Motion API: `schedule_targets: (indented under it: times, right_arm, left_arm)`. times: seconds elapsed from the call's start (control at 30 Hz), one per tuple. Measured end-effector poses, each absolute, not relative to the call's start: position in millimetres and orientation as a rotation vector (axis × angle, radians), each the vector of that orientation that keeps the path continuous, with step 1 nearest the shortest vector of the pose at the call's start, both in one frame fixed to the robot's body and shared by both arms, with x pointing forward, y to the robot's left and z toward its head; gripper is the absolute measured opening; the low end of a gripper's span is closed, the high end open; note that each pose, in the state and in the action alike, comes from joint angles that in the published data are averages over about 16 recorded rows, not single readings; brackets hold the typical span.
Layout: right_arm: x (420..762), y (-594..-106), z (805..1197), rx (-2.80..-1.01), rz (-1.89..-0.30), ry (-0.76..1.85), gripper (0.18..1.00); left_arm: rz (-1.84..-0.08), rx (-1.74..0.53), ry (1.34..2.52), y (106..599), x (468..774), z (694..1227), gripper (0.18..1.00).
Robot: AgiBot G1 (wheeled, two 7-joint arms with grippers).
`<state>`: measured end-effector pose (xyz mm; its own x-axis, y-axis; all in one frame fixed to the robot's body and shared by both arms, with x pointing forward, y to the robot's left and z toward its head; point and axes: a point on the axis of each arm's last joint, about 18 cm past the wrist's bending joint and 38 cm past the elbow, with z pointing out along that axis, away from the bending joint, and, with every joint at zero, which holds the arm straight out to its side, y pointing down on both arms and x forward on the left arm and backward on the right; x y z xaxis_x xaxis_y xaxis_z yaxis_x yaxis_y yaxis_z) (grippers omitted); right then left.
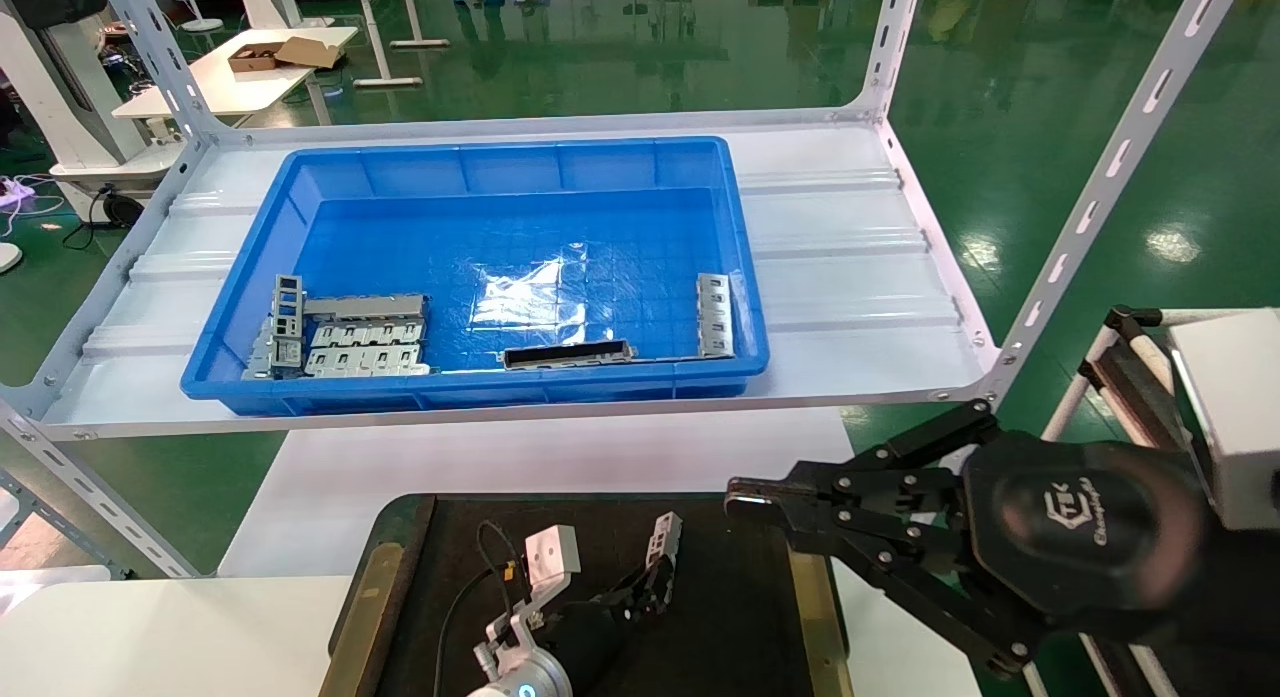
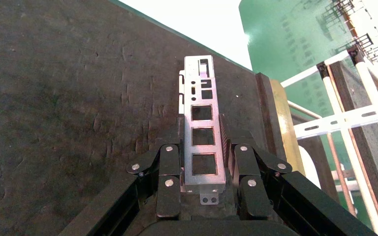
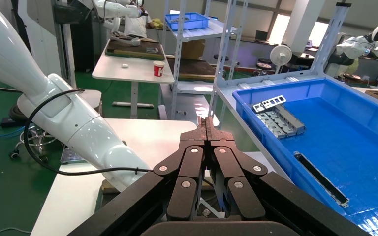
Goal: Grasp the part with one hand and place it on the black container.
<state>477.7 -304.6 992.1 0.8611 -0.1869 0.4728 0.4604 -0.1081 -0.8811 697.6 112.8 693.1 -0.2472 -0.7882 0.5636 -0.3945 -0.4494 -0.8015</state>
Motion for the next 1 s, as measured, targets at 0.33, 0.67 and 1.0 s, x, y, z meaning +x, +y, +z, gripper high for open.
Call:
schedule_targets:
  times: [0.33,0.67,1.0]
  right_arm:
    - [478,-305,992,-1.59,-0.554,-0.22,0.227]
    - [478,-305,992,-1.59,-0.554,-0.22,0.344]
    - [478,-305,992,-1.59,-0.554,-0.22,0.545]
  left_arm:
    - [-1.733,-1.731,1.417,111,697,688,0.34]
    - [-1.726,-1.718,1.431,110,698,694,0.439]
    - [-1.703,-1.513,1.552,130,688,721,0.622]
